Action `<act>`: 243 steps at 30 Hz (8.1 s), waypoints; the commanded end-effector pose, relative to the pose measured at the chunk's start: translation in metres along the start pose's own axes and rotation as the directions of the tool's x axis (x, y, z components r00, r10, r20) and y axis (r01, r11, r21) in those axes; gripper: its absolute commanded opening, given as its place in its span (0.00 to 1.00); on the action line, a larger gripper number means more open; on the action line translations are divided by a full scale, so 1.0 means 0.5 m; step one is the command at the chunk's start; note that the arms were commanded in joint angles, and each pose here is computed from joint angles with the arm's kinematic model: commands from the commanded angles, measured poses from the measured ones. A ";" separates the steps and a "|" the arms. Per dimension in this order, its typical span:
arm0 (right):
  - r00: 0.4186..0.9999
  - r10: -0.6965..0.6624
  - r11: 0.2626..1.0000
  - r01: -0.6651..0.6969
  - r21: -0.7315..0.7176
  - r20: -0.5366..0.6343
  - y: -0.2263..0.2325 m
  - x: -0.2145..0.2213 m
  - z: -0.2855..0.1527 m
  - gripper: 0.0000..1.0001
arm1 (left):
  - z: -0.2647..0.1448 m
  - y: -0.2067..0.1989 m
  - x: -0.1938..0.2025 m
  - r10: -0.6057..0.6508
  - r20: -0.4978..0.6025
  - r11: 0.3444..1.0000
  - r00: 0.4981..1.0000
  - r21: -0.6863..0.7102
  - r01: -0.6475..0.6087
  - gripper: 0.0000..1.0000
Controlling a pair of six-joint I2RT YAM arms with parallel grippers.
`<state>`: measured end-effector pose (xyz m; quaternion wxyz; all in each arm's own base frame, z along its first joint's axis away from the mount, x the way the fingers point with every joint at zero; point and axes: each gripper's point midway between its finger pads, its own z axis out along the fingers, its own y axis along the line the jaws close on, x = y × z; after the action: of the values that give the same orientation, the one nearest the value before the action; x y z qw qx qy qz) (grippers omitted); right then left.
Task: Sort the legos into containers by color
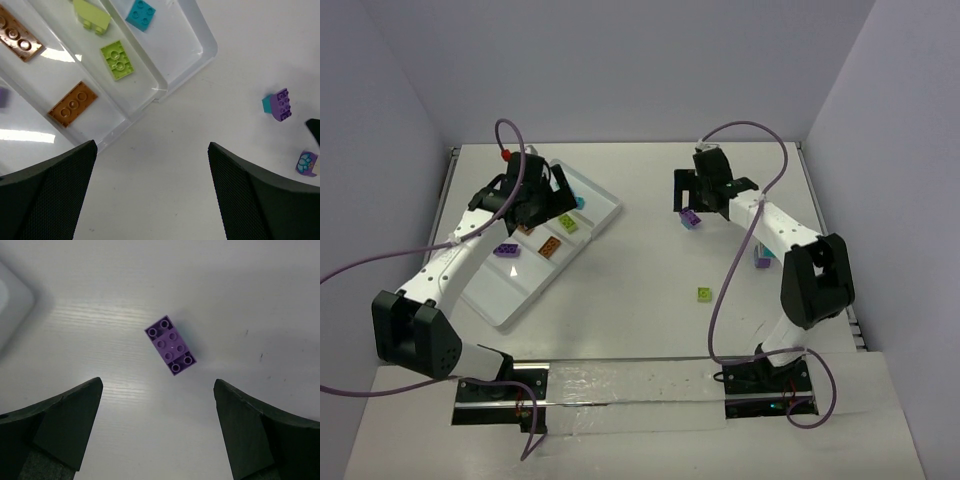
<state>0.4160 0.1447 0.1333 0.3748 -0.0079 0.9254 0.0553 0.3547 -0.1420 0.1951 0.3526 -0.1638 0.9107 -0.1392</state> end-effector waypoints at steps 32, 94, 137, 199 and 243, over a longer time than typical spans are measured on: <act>0.963 -0.216 0.972 0.229 0.061 -0.164 -0.012 0.023 0.171 0.27 | -0.005 -0.067 -0.014 0.040 0.017 0.997 0.999 0.059 -0.041 0.99; 0.884 0.466 0.813 -0.439 0.382 0.025 -0.385 -0.166 0.301 0.70 | 0.030 -0.062 0.002 0.106 -0.028 0.994 0.994 0.036 -0.105 0.99; 0.913 0.383 0.721 -0.389 -0.574 -0.137 0.389 -0.056 -0.092 0.31 | -0.035 -0.212 0.113 0.009 -0.063 0.769 0.998 0.638 0.034 0.94; 0.947 0.285 0.904 -0.317 -0.285 -0.150 0.247 0.086 -0.021 0.35 | 0.040 -0.174 0.120 0.094 0.029 0.859 0.995 0.503 -0.096 0.99; 0.914 0.091 0.891 -0.252 -0.378 -0.395 0.239 0.243 -0.002 0.84 | 0.066 -0.172 0.150 0.101 -0.040 0.884 0.994 0.462 -0.071 0.99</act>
<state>0.3272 0.2413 0.0361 0.1617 0.0220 0.9603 0.2263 0.3329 -0.2437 0.1375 0.3422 -0.0384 0.8815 -0.3230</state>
